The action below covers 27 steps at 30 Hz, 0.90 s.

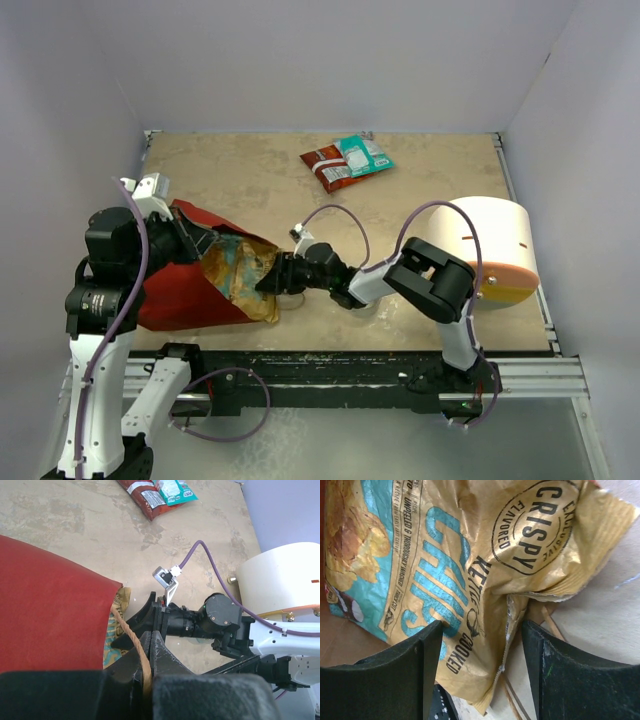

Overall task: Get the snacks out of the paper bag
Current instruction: Take out the snack from the paper bag.

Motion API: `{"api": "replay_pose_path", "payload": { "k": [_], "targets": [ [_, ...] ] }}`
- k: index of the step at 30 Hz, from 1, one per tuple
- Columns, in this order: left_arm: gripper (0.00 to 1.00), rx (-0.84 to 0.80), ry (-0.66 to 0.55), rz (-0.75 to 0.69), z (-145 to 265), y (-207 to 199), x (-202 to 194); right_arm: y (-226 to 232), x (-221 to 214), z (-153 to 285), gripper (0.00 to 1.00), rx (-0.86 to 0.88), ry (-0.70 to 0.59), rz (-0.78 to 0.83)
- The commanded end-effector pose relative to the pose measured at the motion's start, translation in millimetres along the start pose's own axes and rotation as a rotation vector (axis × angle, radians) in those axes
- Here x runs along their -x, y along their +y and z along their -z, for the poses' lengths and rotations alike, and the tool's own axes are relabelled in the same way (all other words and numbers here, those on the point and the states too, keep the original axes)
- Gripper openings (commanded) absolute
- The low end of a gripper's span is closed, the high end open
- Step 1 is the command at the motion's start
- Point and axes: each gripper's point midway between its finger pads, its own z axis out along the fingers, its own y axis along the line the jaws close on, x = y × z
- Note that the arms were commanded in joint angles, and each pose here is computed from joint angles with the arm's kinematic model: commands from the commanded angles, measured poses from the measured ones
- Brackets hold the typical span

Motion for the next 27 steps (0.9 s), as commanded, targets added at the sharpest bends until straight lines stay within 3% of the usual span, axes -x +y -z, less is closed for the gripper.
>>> {"api": "replay_pose_path", "payload": {
  "k": [1, 10, 16, 19, 23, 27],
  "targets": [
    [0.0, -0.054, -0.058, -0.032, 6, -14, 14, 24, 8, -13, 0.66, 0.077, -0.033, -0.027],
    [0.0, -0.049, -0.038, -0.02, 0, -10, 10, 36, 18, -27, 0.5, 0.108, -0.066, -0.047],
    [0.0, -0.056, -0.047, -0.011, 0, -12, 12, 57, 37, -19, 0.27, 0.145, -0.119, -0.028],
    [0.0, -0.045, -0.055, -0.016, 2, -11, 14, 66, 46, -5, 0.21, 0.152, -0.156, -0.006],
    [0.0, -0.004, -0.08, -0.047, 9, -7, 19, 74, 50, 12, 0.01, 0.162, -0.17, 0.022],
    [0.0, 0.05, -0.102, -0.087, 17, -1, 27, 89, 60, 33, 0.0, 0.181, -0.208, 0.055]
  ]
}}
